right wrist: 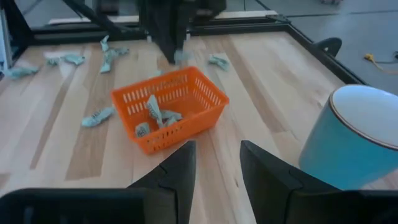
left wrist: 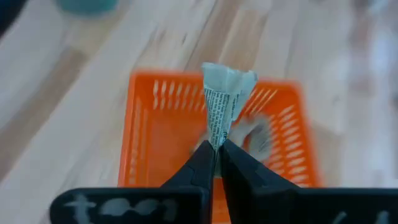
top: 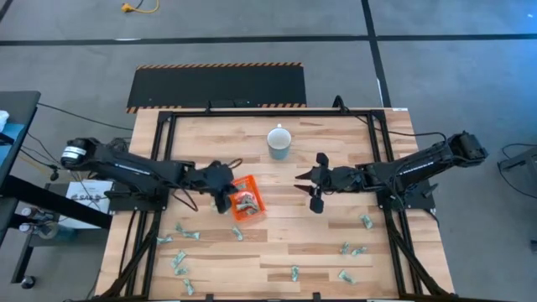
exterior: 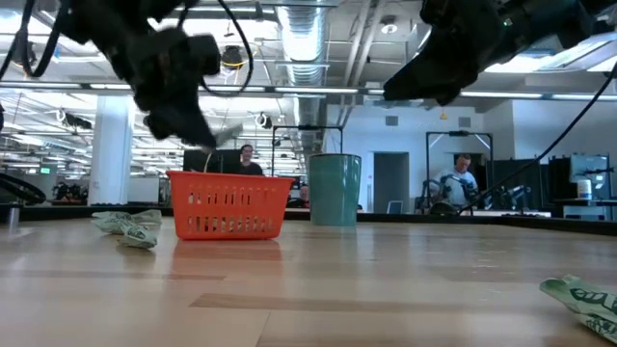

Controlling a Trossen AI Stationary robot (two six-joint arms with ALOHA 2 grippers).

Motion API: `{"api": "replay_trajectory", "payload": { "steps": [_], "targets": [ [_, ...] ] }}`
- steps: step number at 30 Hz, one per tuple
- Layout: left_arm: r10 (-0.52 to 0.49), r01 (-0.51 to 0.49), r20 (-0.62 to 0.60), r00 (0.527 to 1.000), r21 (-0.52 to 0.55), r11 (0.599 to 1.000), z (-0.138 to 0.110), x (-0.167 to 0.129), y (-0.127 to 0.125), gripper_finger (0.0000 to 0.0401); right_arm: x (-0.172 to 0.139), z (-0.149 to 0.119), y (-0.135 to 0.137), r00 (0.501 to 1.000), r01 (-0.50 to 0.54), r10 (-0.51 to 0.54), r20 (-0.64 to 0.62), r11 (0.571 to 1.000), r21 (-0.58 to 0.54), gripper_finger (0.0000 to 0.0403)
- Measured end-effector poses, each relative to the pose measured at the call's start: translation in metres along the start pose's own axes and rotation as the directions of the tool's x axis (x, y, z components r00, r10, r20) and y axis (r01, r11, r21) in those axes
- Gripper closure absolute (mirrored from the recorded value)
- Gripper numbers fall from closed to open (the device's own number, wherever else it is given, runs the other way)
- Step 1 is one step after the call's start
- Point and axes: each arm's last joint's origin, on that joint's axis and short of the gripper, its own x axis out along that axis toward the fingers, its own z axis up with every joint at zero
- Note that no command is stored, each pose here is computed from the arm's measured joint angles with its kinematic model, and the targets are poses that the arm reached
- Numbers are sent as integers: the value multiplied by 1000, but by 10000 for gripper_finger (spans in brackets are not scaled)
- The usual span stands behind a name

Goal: Pick and place items into bin
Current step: Put the green stevia packet into the orange bin

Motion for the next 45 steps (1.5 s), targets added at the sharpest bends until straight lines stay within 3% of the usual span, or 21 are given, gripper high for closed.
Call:
{"api": "replay_trajectory", "payload": {
  "steps": [6,27,37,41,45],
  "targets": [
    [25,-23,-60,998,40,999,-7,19,0,387,1,-1,0,1000,0,0,-4,1000,12,284],
    [24,-16,-73,997,113,993,-8,19,1,374,1,-1,0,1000,1,-1,-4,1000,11,284],
    [28,-18,-88,996,112,994,-7,19,2,285,1,-1,0,1000,1,-1,-5,1000,11,284],
    [110,-92,-194,975,103,990,3,9,8,258,1,-1,0,1000,1,-1,-5,1000,11,284],
    [293,-287,-265,919,60,956,19,-9,15,250,1,-1,0,1000,1,-1,-5,1000,11,284]
  ]
}}
